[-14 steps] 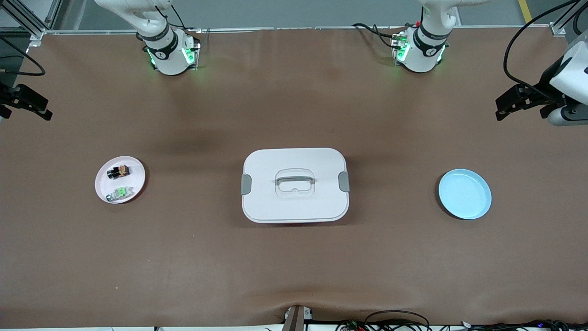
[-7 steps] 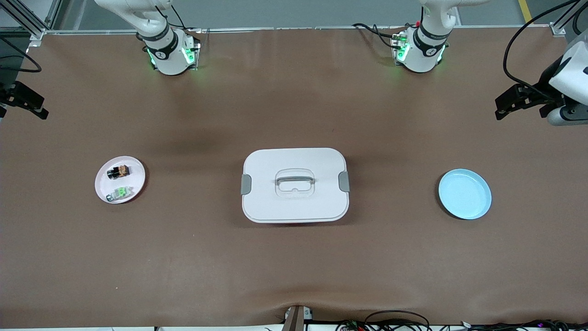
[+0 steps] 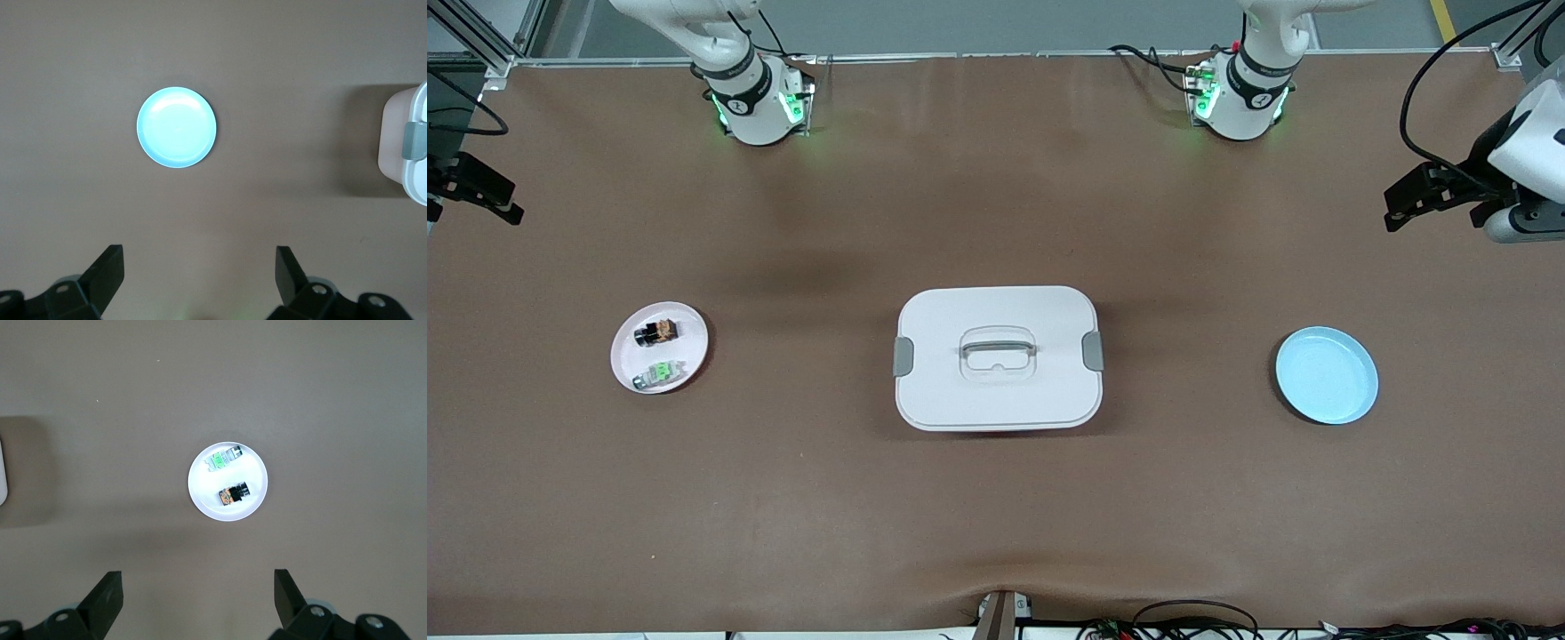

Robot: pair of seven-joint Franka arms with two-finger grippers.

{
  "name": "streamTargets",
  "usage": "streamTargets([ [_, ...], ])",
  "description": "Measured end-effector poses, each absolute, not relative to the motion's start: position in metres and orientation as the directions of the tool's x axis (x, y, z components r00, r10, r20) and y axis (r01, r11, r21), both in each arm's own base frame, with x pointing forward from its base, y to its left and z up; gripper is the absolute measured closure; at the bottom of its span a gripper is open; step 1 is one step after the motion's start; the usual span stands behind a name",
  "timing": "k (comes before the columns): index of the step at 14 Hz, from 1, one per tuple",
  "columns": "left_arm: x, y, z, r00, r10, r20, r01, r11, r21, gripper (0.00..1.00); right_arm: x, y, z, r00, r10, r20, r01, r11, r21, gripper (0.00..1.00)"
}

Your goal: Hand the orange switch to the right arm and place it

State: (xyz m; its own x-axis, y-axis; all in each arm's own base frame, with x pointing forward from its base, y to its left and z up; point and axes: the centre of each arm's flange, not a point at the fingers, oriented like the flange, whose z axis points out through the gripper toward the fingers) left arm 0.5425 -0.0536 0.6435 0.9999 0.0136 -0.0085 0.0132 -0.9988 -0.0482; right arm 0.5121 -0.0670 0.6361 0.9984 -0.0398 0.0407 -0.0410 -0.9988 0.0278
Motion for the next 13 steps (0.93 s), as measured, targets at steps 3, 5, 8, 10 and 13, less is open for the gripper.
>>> streamTargets([
  [3,0.5425,-0.0537,0.6435,1.0,0.013,-0.009,0.013,-0.999,-0.048,0.0,0.5122,-0.067,0.6361,0.998,-0.04,0.041,-0.041,-0.999,0.028,0.0],
  [5,0.5425,-0.0538,0.6435,1.0,0.013,-0.009,0.013,-0.999,-0.048,0.0,0.5124,-0.067,0.6358,0.998,-0.04,0.04,-0.041,-0.999,0.028,0.0],
  [8,0.5424,-0.0552,0.6435,1.0,0.01,-0.009,0.01,-0.999,-0.048,0.0,0.5125,-0.067,0.6358,0.998,-0.04,0.041,-0.041,-0.999,0.028,0.0],
  [10,0.5421,-0.0572,0.6437,1.0,0.006,-0.008,0.006,-0.999,-0.048,0.0,0.5127,-0.067,0.6362,0.998,-0.04,0.043,-0.041,-0.999,0.028,0.0],
  [13,0.5419,-0.0588,0.6456,1.0,-0.016,-0.005,-0.017,-0.999,-0.048,0.0,0.513,-0.0671,0.6369,0.998,-0.04,0.047,-0.041,-0.999,0.028,0.0],
])
